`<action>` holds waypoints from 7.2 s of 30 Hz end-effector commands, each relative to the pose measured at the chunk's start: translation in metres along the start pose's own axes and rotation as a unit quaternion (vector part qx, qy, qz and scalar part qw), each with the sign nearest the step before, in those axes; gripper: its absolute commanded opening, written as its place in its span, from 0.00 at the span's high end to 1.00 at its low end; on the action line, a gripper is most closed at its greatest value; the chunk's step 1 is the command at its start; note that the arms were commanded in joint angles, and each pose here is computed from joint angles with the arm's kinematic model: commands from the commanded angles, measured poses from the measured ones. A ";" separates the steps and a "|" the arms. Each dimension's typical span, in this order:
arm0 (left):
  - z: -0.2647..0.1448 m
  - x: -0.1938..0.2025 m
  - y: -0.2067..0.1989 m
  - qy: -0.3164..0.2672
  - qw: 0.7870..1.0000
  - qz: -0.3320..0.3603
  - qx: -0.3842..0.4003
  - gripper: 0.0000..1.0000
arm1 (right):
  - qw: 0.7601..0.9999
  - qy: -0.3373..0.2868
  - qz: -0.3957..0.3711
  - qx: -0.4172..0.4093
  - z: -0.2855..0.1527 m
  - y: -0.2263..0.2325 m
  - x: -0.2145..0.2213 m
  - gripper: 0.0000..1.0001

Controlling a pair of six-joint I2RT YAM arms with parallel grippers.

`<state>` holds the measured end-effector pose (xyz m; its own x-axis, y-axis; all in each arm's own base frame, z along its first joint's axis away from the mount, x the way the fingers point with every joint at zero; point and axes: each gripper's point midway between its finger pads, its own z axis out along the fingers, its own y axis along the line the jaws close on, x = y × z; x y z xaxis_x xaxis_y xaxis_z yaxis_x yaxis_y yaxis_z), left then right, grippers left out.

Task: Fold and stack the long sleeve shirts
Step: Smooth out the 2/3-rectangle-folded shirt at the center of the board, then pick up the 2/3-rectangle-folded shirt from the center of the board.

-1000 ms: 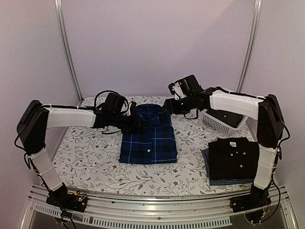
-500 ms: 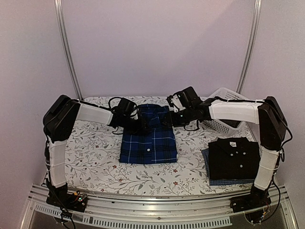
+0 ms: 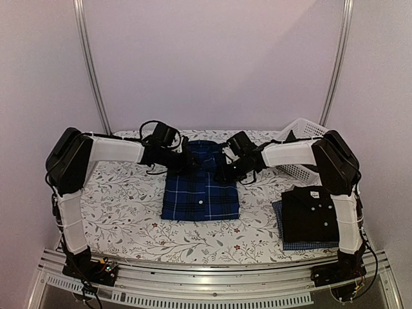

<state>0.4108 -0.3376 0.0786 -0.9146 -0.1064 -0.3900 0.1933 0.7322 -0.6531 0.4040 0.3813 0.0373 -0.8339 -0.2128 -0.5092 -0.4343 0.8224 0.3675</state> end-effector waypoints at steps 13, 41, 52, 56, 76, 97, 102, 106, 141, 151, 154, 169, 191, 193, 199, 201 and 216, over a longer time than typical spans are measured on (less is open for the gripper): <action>-0.039 -0.006 0.067 -0.040 0.996 -0.016 -0.076 0.68 | 0.997 -0.065 -0.041 0.009 -0.064 0.043 -0.051 0.45; -0.069 -0.001 0.042 -0.049 0.996 0.008 -0.074 0.70 | 0.996 0.013 -0.065 0.059 0.039 0.051 -0.006 0.44; -0.033 0.048 0.109 -0.003 0.985 -0.056 -0.161 0.71 | 0.994 -0.041 -0.066 0.078 -0.029 0.051 -0.029 0.42; -0.028 0.054 0.120 0.006 0.983 -0.063 -0.173 0.71 | 0.996 -0.022 -0.055 0.066 -0.029 0.044 -0.002 0.44; -0.081 0.076 0.024 -0.023 0.998 -0.004 -0.060 0.65 | 0.994 -0.023 -0.005 0.105 -0.093 0.054 0.070 0.47; -0.110 0.159 0.061 -0.019 0.997 -0.049 -0.065 0.68 | 0.994 -0.021 0.067 0.087 -0.111 0.034 0.146 0.60; -0.129 0.163 0.067 -0.034 0.995 -0.044 -0.081 0.63 | 0.995 -0.037 0.053 0.079 -0.120 0.037 0.138 0.58; -0.136 0.169 0.069 -0.034 0.996 -0.042 -0.077 0.62 | 0.996 -0.033 0.045 0.069 -0.121 0.038 0.139 0.58; -0.114 0.187 0.093 0.002 0.995 -0.019 -0.102 0.66 | 1.000 -0.006 0.018 -0.011 -0.091 0.018 0.167 0.71; -0.116 0.187 0.094 0.005 0.994 -0.015 -0.108 0.67 | 0.997 -0.060 0.026 -0.043 -0.116 0.031 0.137 0.70; -0.116 0.186 0.094 0.003 0.994 -0.013 -0.109 0.67 | 0.997 -0.065 0.027 -0.044 -0.114 0.031 0.131 0.70; -0.114 0.187 0.093 0.006 0.994 -0.012 -0.105 0.67 | 0.998 -0.003 0.060 -0.014 -0.077 0.017 0.149 0.73; -0.101 0.185 0.091 0.010 0.996 -0.009 -0.094 0.68 | 0.997 0.030 0.077 0.006 -0.063 0.014 0.166 0.80; -0.098 0.184 0.089 0.012 0.996 -0.008 -0.091 0.73 | 0.997 0.031 0.077 0.005 -0.062 0.014 0.166 0.82; -0.099 0.188 0.086 0.023 0.996 -0.008 -0.087 0.90 | 0.997 0.030 0.074 0.000 -0.065 0.017 0.164 0.96; -0.102 0.189 0.082 0.024 0.996 -0.006 -0.084 0.96 | 0.997 0.028 0.073 -0.003 -0.068 0.019 0.163 1.00; -0.168 0.206 0.016 0.033 0.999 -0.003 -0.041 1.00 | 0.998 -0.009 0.056 -0.024 -0.148 0.064 0.147 1.00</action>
<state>0.1799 -0.2300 0.0618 -0.9331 -0.0659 -0.3537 0.1586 0.8070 -0.5688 0.2077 0.3300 0.0688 -0.8779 -0.1382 -0.4585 -0.3666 0.8099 0.4578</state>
